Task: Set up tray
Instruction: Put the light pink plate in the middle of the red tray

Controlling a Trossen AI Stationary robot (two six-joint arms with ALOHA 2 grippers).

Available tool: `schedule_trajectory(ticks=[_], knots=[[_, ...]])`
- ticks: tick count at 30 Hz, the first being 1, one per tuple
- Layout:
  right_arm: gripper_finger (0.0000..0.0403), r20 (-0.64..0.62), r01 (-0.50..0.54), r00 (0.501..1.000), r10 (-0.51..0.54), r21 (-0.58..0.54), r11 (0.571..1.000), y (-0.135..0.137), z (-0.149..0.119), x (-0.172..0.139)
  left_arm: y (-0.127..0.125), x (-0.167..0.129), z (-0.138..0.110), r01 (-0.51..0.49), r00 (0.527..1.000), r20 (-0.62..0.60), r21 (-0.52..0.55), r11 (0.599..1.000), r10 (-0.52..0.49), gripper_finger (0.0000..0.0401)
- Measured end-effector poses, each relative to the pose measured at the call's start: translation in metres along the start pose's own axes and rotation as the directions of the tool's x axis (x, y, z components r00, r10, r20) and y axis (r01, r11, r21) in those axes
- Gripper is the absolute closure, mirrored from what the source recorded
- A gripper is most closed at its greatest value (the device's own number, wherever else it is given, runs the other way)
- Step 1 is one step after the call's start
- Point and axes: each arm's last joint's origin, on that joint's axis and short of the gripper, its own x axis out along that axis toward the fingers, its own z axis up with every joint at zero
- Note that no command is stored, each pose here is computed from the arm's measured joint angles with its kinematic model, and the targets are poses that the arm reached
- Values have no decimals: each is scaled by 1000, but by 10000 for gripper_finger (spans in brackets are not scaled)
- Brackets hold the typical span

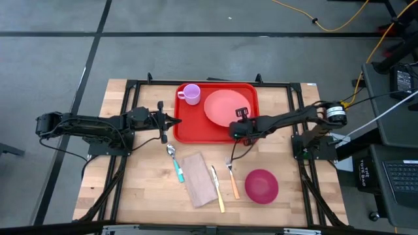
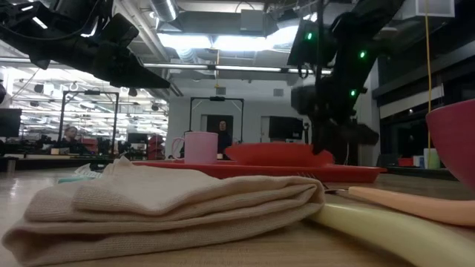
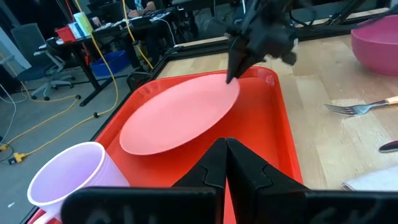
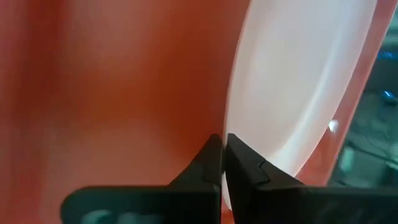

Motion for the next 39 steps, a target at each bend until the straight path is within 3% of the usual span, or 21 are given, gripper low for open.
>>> schedule_trajectory(ticks=[15,21,32,39], knots=[[396,286,-18,957,41,-81,997,9,27,-21,0,0,0,0,1000,0,0,1000,0,396],[396,324,-59,940,102,-142,988,11,29,-20,0,0,0,0,1000,0,0,1000,0,399],[396,381,-80,915,131,-147,986,8,32,-20,0,0,0,0,1000,0,0,1000,0,397],[396,356,-73,923,144,-204,976,15,37,-6,0,0,0,0,1000,0,0,1000,0,398]])
